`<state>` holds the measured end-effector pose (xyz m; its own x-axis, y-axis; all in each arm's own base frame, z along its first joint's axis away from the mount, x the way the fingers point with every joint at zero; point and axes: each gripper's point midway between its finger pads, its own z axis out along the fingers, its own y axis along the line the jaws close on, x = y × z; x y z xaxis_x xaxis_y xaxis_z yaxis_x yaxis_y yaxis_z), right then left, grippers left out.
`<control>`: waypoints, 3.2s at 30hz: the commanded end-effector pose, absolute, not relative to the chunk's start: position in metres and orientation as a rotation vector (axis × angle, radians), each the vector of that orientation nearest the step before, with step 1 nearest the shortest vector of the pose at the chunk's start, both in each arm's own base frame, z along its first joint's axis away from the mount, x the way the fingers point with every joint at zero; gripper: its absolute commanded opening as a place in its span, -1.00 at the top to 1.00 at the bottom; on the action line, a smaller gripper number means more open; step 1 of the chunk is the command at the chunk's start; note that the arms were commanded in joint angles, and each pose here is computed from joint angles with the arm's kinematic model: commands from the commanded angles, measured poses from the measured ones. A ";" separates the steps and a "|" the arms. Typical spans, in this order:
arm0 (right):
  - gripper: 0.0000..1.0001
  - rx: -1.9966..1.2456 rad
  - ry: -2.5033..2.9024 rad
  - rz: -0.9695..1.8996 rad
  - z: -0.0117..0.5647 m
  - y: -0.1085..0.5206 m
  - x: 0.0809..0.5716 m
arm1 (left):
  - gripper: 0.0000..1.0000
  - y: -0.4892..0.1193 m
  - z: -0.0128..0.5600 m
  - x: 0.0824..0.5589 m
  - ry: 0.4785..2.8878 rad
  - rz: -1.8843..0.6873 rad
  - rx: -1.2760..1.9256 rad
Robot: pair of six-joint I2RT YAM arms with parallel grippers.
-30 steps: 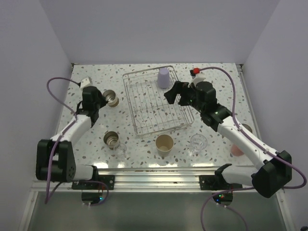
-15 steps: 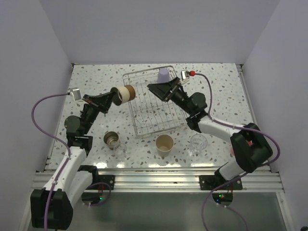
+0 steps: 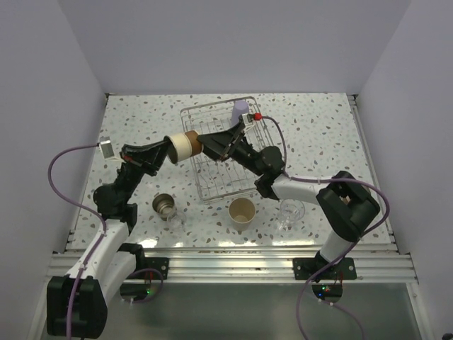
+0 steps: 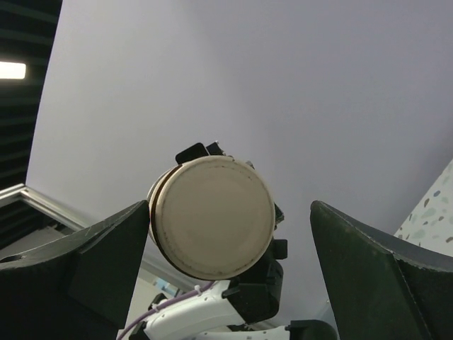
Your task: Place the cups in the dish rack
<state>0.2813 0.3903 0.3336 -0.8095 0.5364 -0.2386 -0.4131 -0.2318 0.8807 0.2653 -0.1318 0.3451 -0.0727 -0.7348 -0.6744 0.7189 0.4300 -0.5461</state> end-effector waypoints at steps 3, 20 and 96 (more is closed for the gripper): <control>-0.97 0.049 1.083 2.195 0.405 0.376 0.261 | 1.00 -0.131 0.362 0.252 1.020 -1.224 0.021; -0.96 0.008 1.067 2.274 0.414 0.400 0.253 | 1.00 -0.126 0.358 0.258 0.967 -1.243 -0.019; 1.00 -0.086 2.003 0.148 0.173 0.343 0.568 | -0.77 -0.015 0.203 0.275 2.020 -0.136 -0.281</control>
<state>0.5504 0.3446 0.1412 -0.5040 -0.0635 -0.8614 -0.1749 0.9841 0.0298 0.2724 -0.0132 0.1981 -0.4431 -0.2750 -0.8532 -0.1648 0.9606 -0.2240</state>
